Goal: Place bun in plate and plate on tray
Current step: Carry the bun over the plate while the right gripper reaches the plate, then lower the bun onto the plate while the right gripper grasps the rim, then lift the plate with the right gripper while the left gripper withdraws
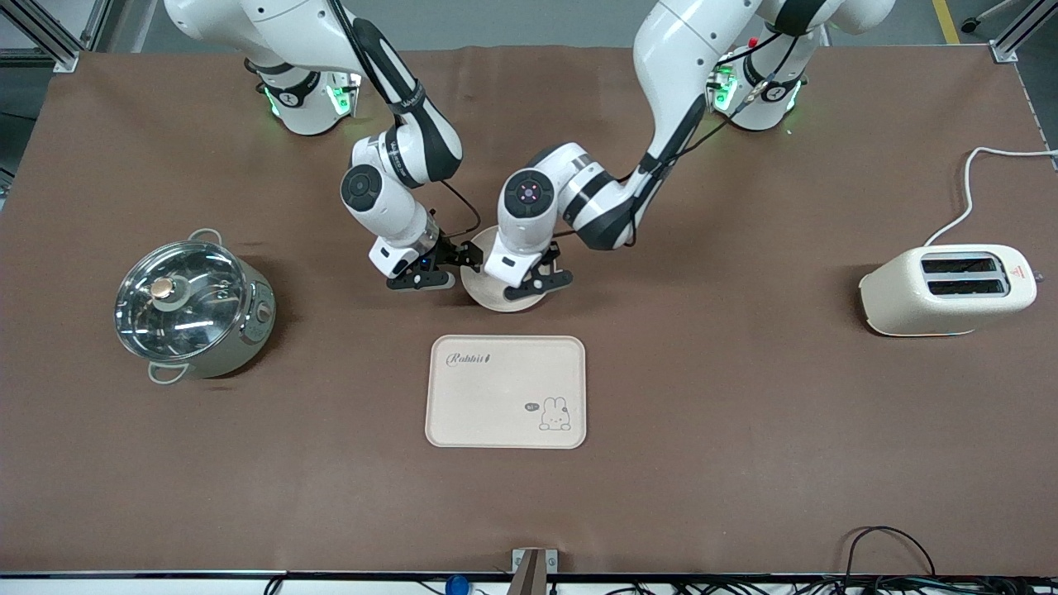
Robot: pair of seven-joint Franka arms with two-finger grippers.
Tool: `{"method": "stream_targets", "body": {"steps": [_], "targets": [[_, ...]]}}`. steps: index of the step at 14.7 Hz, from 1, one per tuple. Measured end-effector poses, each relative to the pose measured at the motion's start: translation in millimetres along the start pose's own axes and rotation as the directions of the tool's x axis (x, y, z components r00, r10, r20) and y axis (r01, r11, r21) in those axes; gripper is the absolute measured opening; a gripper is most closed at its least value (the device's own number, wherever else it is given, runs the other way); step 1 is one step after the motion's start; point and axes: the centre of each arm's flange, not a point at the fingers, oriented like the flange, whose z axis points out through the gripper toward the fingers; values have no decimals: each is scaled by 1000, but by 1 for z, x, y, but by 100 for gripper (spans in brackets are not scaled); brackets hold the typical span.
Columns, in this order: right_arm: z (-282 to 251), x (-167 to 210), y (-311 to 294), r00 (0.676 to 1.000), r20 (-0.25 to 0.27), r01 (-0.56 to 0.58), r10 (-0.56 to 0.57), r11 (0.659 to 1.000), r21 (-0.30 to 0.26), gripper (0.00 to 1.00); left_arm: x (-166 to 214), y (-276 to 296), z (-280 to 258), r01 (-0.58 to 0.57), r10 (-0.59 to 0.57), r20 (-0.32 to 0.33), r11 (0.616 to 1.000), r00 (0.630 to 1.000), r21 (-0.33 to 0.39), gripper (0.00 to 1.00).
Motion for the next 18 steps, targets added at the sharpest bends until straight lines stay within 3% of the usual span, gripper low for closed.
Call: {"method": "stream_targets", "body": {"steps": [1,3,7,8,11,15,17,18], "targets": [[0,0,0,1000,0,0,0,1000,0,100,-4,2,7,3,-3,-1,1000,1000,-3,51],[0,0,0,1000,0,0,0,1000,0,99,-4,1,15,5,-5,0,1000,1000,-2,56],[2,-1,4,1000,5,-4,4,1000,-6,95,3,4,3,12,-12,-14,1000,1000,-23,90],[2,-1,4,1000,5,-4,4,1000,-6,89,9,5,-8,18,-19,-25,999,1000,-37,100],[2,-2,5,1000,5,-5,5,1000,-7,55,54,-6,-73,48,-54,-76,995,996,-85,100],[4,-1,5,1000,-2,-5,5,1000,-9,45,128,-58,-194,-2,-8,-161,998,987,-63,100],[6,-1,6,1000,-14,-5,5,1000,-11,29,164,-98,-248,-52,43,-184,998,982,-44,100],[8,0,7,1000,-24,-4,4,1000,-13,28,181,-121,-272,-79,72,-191,996,979,-31,100]]}}
